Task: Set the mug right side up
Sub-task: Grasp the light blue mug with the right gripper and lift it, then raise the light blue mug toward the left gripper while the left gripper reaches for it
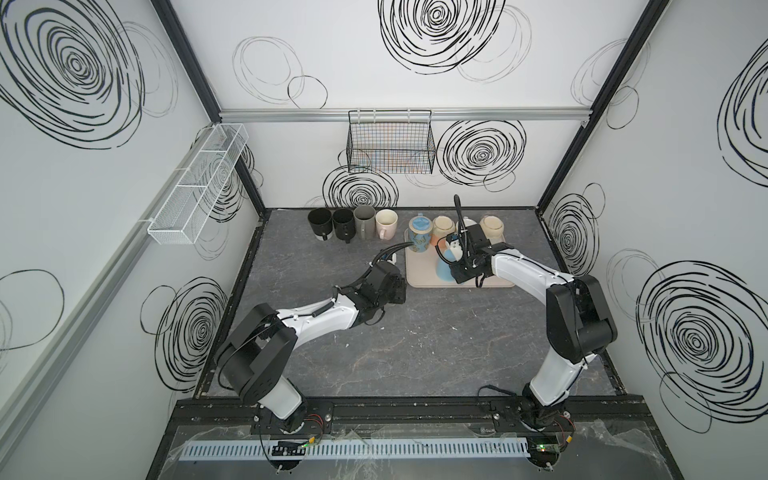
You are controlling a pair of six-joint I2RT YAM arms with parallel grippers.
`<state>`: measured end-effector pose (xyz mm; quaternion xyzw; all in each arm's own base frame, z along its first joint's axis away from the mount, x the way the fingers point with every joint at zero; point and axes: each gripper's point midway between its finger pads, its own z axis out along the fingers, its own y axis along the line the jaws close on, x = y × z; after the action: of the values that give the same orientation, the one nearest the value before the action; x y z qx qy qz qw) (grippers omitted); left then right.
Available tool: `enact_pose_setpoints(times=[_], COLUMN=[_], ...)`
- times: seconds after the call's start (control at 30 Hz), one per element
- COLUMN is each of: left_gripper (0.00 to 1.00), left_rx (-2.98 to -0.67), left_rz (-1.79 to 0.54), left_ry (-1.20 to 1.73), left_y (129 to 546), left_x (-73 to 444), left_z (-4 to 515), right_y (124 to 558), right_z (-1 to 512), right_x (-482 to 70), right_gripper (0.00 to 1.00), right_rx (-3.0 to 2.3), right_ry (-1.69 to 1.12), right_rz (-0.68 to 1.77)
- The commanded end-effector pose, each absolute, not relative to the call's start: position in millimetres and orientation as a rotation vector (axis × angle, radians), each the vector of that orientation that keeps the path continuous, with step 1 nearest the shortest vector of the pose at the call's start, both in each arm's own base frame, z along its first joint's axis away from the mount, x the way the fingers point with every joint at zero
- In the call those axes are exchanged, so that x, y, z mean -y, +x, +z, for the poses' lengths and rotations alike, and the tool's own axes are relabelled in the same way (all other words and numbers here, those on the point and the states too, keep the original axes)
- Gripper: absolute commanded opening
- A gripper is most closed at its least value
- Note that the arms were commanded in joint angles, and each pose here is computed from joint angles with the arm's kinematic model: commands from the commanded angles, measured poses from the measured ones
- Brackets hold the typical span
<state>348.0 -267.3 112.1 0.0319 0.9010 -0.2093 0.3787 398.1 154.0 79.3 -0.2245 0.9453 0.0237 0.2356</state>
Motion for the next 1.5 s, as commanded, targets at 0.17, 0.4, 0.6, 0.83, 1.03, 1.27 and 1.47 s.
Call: enact_pose_setpoints(times=[0.17,0.4,0.6,0.83,1.03,1.27,1.47], left_gripper=[0.50,0.50,0.50,0.50,0.50,0.53,0.58], left_rx=[-2.277,-2.272,-2.251,-2.218,-2.161,-2.074,-1.937], left_rz=[-0.543,-0.539,-0.584,-0.669,-0.795,-0.911,-1.111], left_ry=[0.054,0.055,0.030,-0.014,-0.075,-0.110,-0.155], left_y=[353,352,351,351,350,349,353], left_x=[270,269,268,264,259,255,256], left_z=[113,115,118,125,133,152,184], right_y=[402,402,401,401,403,405,401], right_z=[88,98,122,150,169,190,226], right_x=[-149,-153,-165,-176,-177,-176,-192], right_gripper=[0.14,0.00,0.00,0.00,0.00,0.00,0.00], right_rx=[-2.577,-2.543,-2.447,-2.344,-2.246,-2.118,-1.994], right_ry=[-0.583,-0.558,-0.446,-0.272,-0.099,0.028,-0.020], right_rz=[0.010,0.053,0.203,0.423,0.640,0.922,1.096])
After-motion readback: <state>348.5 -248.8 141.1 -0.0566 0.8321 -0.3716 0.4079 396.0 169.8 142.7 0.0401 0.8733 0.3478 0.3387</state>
